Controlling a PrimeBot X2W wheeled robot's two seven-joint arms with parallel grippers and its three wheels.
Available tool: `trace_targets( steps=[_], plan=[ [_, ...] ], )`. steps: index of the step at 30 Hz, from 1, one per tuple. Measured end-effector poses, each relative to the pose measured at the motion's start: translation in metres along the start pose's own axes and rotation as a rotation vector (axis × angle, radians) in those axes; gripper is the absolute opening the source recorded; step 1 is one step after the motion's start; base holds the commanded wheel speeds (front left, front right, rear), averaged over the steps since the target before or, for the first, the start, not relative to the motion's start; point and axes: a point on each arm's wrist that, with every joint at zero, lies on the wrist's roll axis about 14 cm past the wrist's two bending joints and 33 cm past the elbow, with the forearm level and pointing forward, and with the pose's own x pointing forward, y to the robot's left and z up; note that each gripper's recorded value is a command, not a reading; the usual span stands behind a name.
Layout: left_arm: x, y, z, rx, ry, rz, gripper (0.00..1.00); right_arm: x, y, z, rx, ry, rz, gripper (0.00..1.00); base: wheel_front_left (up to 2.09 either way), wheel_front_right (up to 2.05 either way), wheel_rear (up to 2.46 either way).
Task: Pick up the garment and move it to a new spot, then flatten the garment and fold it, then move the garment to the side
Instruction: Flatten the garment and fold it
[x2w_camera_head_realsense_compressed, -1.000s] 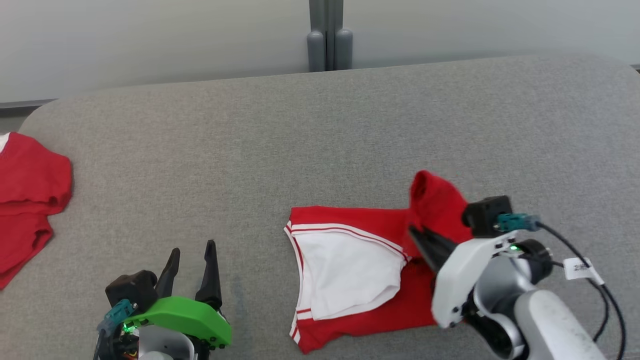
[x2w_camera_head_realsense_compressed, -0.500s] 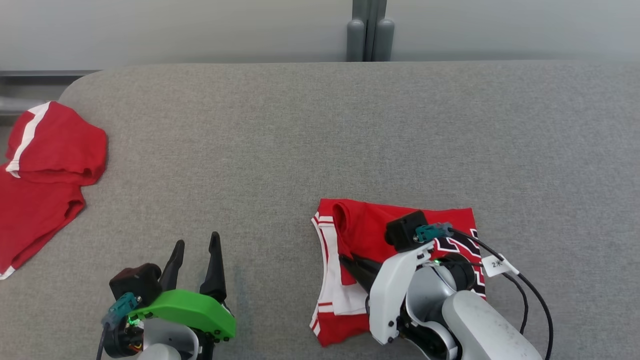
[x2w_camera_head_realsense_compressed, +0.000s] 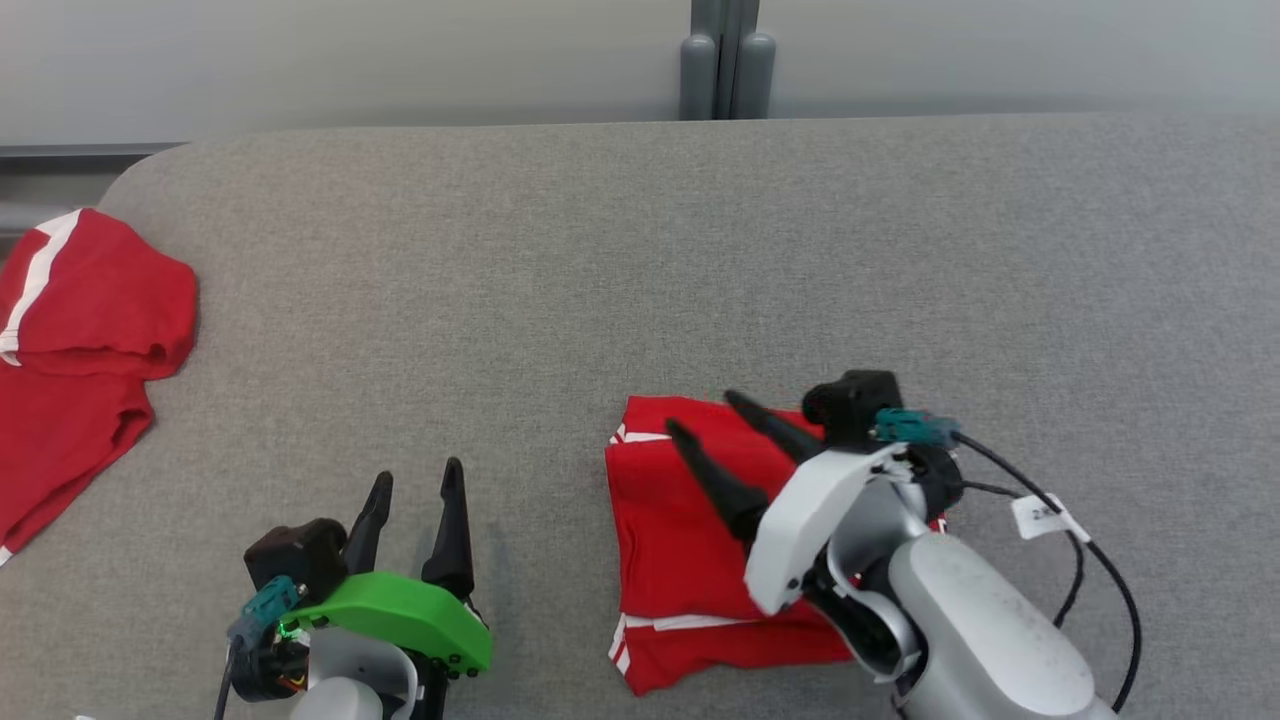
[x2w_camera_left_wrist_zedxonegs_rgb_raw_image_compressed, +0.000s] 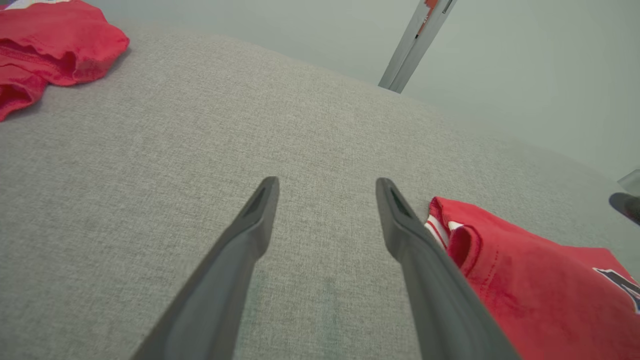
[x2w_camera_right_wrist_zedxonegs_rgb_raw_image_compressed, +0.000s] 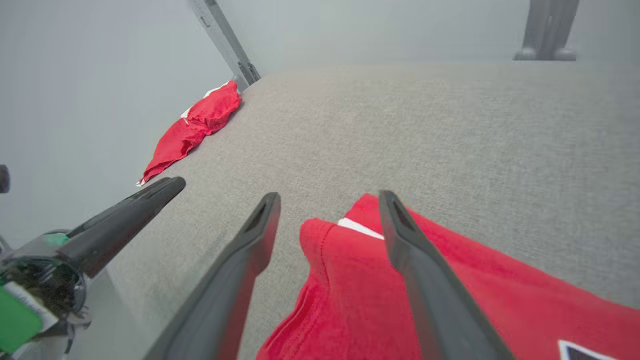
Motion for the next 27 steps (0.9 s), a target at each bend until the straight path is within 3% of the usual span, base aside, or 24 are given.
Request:
trace_targets(
  steps=[9, 14, 21, 27],
  plan=[
    [0.007, -0.033, 0.007, 0.040, -0.040, -0.098, 1.00, -0.046, -0.074, 0.056, -0.207, -0.241, -0.271, 1.00, 0.00, 0.00, 0.00],
    [0.004, -0.042, 0.014, 0.068, -0.085, -0.120, 1.00, -0.084, -0.100, 0.053, -0.262, -0.275, -0.407, 1.00, 0.00, 0.00, 0.00],
    [-0.014, -0.038, 0.006, 0.072, -0.098, -0.104, 1.00, -0.133, -0.118, 0.044, -0.246, -0.322, -0.541, 1.00, 0.00, 0.00, 0.00],
    [-0.027, -0.028, 0.000, 0.077, -0.096, -0.073, 1.00, -0.147, -0.111, 0.033, -0.199, -0.340, -0.546, 1.00, 0.00, 0.00, 0.00]
  ],
)
